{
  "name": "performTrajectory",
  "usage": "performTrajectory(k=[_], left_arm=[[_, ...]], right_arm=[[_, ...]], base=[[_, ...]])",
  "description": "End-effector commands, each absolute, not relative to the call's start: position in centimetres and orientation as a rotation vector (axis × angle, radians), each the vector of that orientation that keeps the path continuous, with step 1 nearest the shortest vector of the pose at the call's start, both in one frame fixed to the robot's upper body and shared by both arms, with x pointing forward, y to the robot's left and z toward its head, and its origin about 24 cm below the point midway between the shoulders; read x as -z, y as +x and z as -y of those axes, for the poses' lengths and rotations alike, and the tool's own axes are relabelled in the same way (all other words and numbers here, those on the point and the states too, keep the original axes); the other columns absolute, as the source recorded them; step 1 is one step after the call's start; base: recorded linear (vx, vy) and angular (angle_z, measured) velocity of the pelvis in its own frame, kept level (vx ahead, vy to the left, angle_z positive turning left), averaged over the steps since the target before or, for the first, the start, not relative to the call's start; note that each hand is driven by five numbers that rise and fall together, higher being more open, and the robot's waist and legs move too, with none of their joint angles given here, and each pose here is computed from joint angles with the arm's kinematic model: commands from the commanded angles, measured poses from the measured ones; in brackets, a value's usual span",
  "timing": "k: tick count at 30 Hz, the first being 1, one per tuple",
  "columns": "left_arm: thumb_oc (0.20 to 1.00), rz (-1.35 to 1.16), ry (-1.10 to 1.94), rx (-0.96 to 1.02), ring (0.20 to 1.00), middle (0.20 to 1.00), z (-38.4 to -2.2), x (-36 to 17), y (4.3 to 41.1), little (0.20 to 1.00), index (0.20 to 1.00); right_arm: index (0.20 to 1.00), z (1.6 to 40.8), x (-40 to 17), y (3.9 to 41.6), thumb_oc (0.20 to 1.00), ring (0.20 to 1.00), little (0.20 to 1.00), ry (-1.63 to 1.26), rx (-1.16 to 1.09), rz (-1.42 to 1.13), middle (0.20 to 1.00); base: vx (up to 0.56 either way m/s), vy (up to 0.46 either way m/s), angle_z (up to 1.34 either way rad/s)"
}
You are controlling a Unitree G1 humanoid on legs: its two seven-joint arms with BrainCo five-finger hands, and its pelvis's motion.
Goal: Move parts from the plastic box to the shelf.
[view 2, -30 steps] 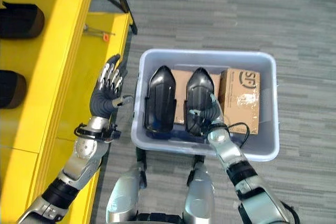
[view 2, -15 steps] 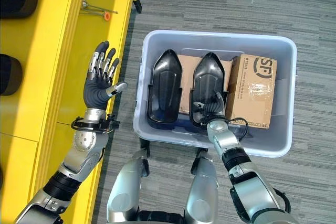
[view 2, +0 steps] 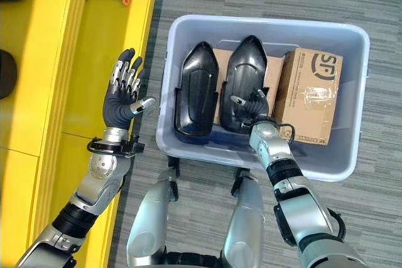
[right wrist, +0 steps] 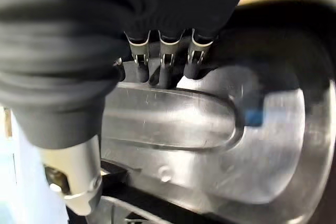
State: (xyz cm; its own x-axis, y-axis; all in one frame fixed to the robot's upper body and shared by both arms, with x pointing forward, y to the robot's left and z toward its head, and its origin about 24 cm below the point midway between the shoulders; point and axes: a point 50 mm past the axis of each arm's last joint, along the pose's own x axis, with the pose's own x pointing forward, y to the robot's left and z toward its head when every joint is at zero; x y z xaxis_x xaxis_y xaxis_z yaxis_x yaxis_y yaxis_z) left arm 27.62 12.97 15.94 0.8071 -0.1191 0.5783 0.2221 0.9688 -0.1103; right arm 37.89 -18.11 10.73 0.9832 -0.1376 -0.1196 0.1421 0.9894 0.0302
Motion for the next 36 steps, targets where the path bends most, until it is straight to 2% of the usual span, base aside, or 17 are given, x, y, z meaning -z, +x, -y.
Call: performTrajectory(k=[1,5,9,16,18,20,26,34,36], left_arm=[[1.0,0.761,-0.181,0.248,1.0,1.0,-12.2,-18.4,25.8,1.0,1.0],[1.0,0.764,-0.182,0.261,1.0,1.0,-12.1,-18.4,25.8,1.0,1.0],[1.0,0.765,-0.171,0.269,1.0,1.0,-11.9,-18.3,25.7,1.0,1.0],[1.0,0.763,-0.188,0.256,1.0,1.0,-11.6,-18.2,25.6,1.0,1.0],[1.0,0.764,-0.202,0.243,1.0,1.0,-11.3,-18.0,25.4,1.0,1.0],[1.0,0.774,-0.223,0.22,1.0,1.0,-11.0,-18.0,25.2,1.0,1.0],[1.0,0.769,-0.25,0.202,1.0,1.0,-10.6,-17.3,24.9,1.0,1.0],[1.0,0.77,-0.282,0.164,1.0,1.0,-10.6,-16.1,24.2,1.0,1.0],[1.0,0.769,-0.285,0.156,1.0,1.0,-10.7,-15.9,24.2,1.0,1.0]], right_arm=[[1.0,14.3,-10.3,37.8,1.0,1.0,1.0,0.073,-0.069,-0.137,1.0],[1.0,12.2,-10.9,37.7,1.0,1.0,1.0,0.033,-0.148,-0.103,1.0],[1.0,11.1,-12.0,37.6,1.0,1.0,1.0,-0.033,-0.129,-0.032,1.0],[1.0,12.9,-18.1,36.8,1.0,1.0,1.0,-0.405,0.298,0.484,1.0],[1.0,12.8,-19.6,35.9,1.0,1.0,1.0,-0.441,0.354,0.608,1.0],[1.0,12.1,-21.3,34.4,1.0,1.0,1.0,-0.409,0.319,0.743,1.0],[1.0,11.9,-20.5,32.5,1.0,1.0,1.0,-0.341,0.36,0.8,1.0],[1.0,11.8,-16.9,31.0,1.0,1.0,1.0,-0.379,0.317,0.735,1.0],[1.0,12.2,-15.6,31.1,1.0,1.0,1.0,-0.385,0.328,0.654,1.0]], base=[[0.0,0.0,0.0],[0.0,0.0,0.0],[0.0,0.0,0.0],[0.0,0.02,0.03],[0.01,0.105,0.0],[0.0,0.151,-0.05],[0.02,0.111,-0.16],[0.0,0.093,-0.13],[-0.01,0.039,-0.1]])
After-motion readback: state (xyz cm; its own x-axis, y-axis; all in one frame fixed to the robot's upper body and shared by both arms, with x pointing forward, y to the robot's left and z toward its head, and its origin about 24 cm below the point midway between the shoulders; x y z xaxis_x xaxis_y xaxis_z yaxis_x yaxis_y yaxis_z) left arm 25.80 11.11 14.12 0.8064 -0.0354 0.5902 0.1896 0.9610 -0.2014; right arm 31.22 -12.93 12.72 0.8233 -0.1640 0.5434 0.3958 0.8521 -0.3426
